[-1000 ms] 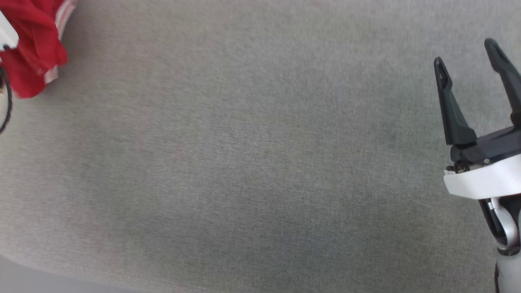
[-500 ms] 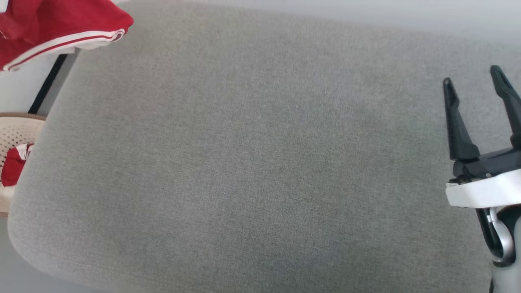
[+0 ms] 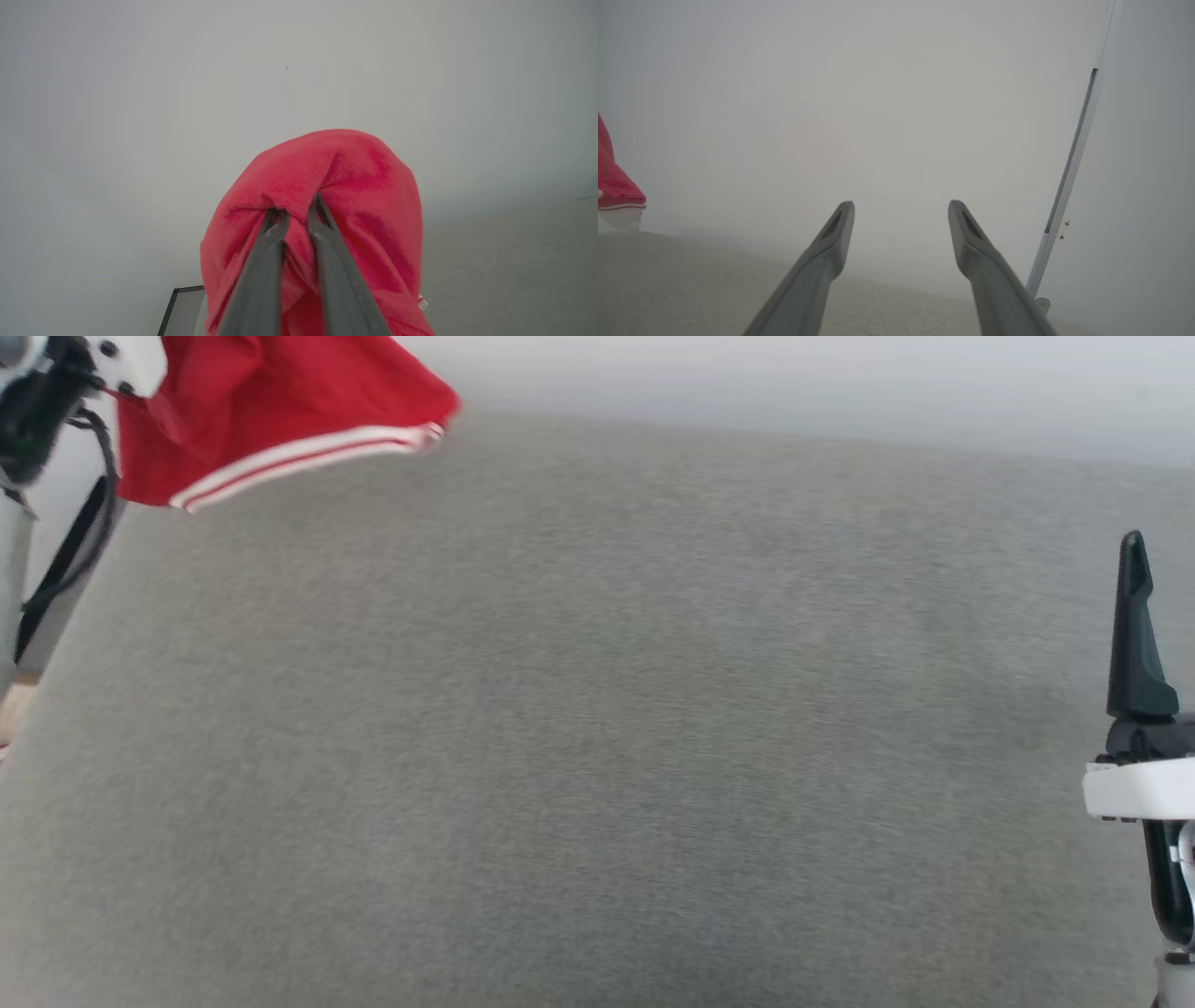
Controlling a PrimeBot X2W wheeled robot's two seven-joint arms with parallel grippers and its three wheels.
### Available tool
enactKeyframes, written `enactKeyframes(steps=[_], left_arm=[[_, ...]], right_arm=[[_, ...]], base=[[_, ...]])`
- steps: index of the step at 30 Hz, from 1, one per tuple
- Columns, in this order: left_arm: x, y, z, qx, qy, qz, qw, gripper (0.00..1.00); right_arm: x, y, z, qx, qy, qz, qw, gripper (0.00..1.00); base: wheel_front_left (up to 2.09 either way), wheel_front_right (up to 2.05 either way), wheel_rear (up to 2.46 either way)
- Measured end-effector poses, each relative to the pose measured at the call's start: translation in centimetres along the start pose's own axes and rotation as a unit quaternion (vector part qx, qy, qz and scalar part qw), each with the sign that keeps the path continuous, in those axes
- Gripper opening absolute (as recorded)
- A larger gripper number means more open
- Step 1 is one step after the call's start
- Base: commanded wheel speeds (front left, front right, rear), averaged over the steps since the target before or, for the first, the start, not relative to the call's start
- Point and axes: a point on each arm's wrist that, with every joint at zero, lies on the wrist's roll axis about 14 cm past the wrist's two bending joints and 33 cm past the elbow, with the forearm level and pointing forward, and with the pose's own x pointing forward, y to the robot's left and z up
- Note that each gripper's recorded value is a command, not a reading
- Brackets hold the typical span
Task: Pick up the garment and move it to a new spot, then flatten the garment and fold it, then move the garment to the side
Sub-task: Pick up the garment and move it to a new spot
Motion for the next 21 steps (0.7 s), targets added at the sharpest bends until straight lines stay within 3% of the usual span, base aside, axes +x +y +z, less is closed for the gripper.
enactKeyframes(steps=[5, 11, 12, 21], left_arm=[[1.1, -5.5, -0.6, 0.002, 0.025, -0.072, 0.997, 0.0], [1.2, -14.5, -2.7, -0.003, 0.078, -0.178, 0.981, 0.0], [1.2, -14.5, -2.7, -0.003, 0.078, -0.178, 0.981, 0.0], [-2.9, -25.7, -10.7, -0.007, 0.222, -0.31, 0.924, 0.0]], right_arm=[[-2.1, -3.4, 0.4, -0.015, 0.001, -0.053, 0.998, 1.0], [-5.3, -6.7, 0.3, -0.027, 0.016, -0.107, 0.994, 1.0], [-5.3, -6.7, 0.3, -0.027, 0.016, -0.107, 0.994, 1.0], [-8.6, -9.0, -0.5, -0.029, 0.036, -0.154, 0.987, 1.0]], base=[[0.0, 0.0, 0.0], [0.0, 0.0, 0.0], [0.0, 0.0, 0.0], [0.0, 0.0, 0.0]])
